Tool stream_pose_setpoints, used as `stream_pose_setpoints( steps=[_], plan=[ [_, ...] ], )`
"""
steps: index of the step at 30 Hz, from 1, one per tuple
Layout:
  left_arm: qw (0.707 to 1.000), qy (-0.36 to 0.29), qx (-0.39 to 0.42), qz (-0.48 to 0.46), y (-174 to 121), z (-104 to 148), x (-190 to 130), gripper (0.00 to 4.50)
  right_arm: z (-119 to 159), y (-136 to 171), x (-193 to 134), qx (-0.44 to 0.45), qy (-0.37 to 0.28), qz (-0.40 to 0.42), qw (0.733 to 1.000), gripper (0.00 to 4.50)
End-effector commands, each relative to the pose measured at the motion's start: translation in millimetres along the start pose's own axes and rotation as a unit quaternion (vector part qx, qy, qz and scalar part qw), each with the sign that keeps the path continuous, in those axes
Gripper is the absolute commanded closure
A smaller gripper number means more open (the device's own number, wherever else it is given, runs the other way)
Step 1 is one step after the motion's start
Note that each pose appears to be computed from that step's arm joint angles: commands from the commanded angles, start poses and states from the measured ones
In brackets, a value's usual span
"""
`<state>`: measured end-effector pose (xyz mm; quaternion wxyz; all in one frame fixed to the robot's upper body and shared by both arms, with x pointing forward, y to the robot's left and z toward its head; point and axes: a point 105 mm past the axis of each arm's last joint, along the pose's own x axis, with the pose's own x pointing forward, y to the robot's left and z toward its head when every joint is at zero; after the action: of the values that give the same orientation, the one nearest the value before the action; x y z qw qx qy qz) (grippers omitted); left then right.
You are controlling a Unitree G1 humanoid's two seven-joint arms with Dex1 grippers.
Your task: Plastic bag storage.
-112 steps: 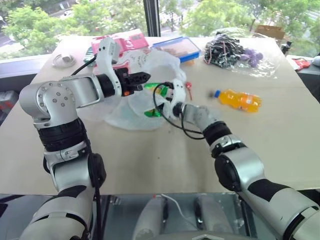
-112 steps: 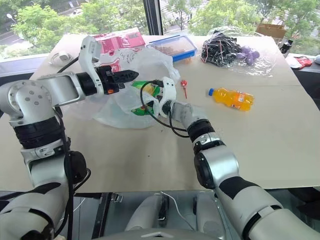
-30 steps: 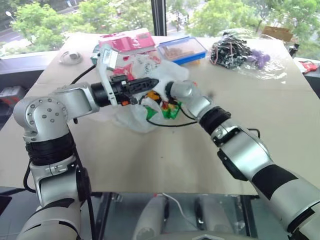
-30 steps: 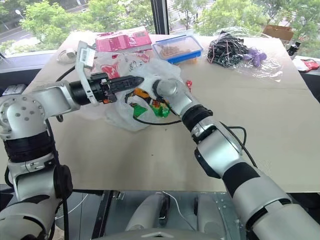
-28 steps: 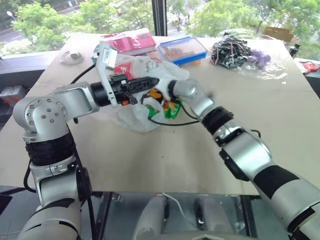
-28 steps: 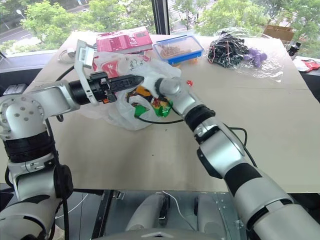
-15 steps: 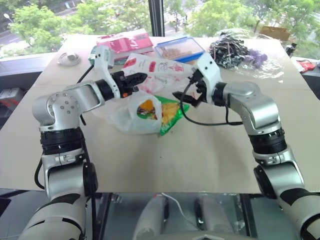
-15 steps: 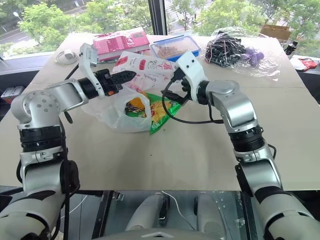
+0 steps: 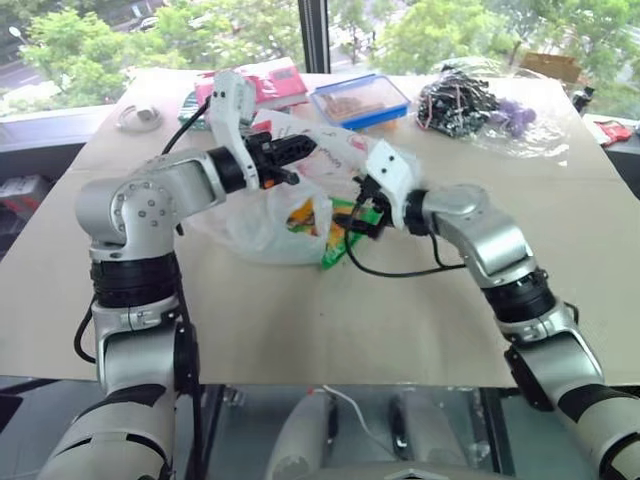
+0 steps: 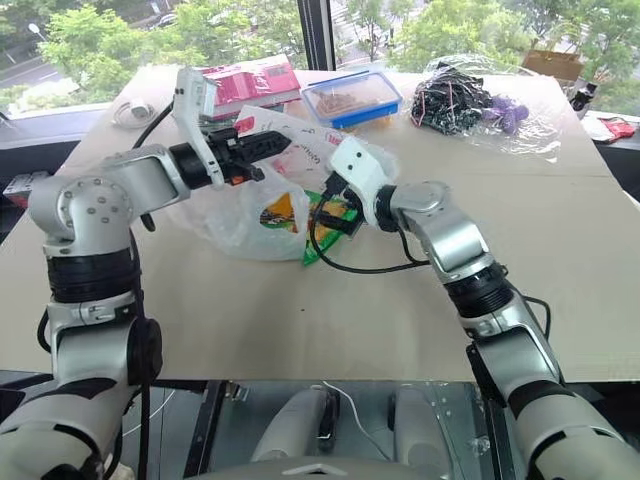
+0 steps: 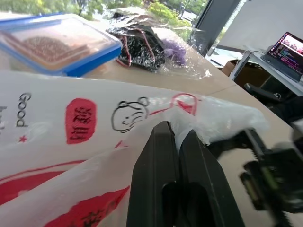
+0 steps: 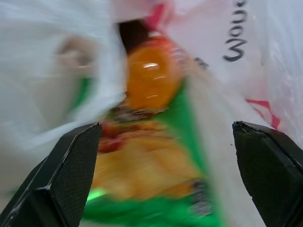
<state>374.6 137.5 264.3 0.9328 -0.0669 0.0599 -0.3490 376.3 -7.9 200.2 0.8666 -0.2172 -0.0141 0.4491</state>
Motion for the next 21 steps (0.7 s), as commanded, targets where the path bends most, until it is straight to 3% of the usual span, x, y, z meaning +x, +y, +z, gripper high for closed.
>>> stream_pose_setpoints(
  steps=[1,5,7,14,18,21],
  plan=[
    [0.998,-0.032,0.037,0.037,8.8,18.3,-0.5,4.50,38.1,-16.3,-5.1,-0.070,-0.083,-0.042,0.993,0.02],
    [0.995,-0.049,0.058,0.067,14.9,24.1,2.5,4.50,62.8,29.1,-31.7,0.042,-0.153,0.129,0.979,0.02],
    [0.993,-0.056,0.060,0.079,17.9,26.9,3.5,4.50,65.7,36.9,-45.4,0.059,-0.156,0.154,0.974,0.02],
    [0.986,-0.072,0.050,0.140,42.5,33.8,-3.1,4.50,34.6,17.9,-73.3,0.109,-0.091,0.044,0.989,0.02],
    [0.987,-0.073,0.049,0.135,39.7,32.7,-1.9,4.50,-6.6,-18.4,-60.5,0.125,0.000,-0.081,0.989,0.02],
    [0.988,-0.075,0.049,0.129,37.0,33.2,-1.1,4.50,-40.8,-49.9,-41.8,0.162,0.053,-0.163,0.972,0.02]
  ],
)
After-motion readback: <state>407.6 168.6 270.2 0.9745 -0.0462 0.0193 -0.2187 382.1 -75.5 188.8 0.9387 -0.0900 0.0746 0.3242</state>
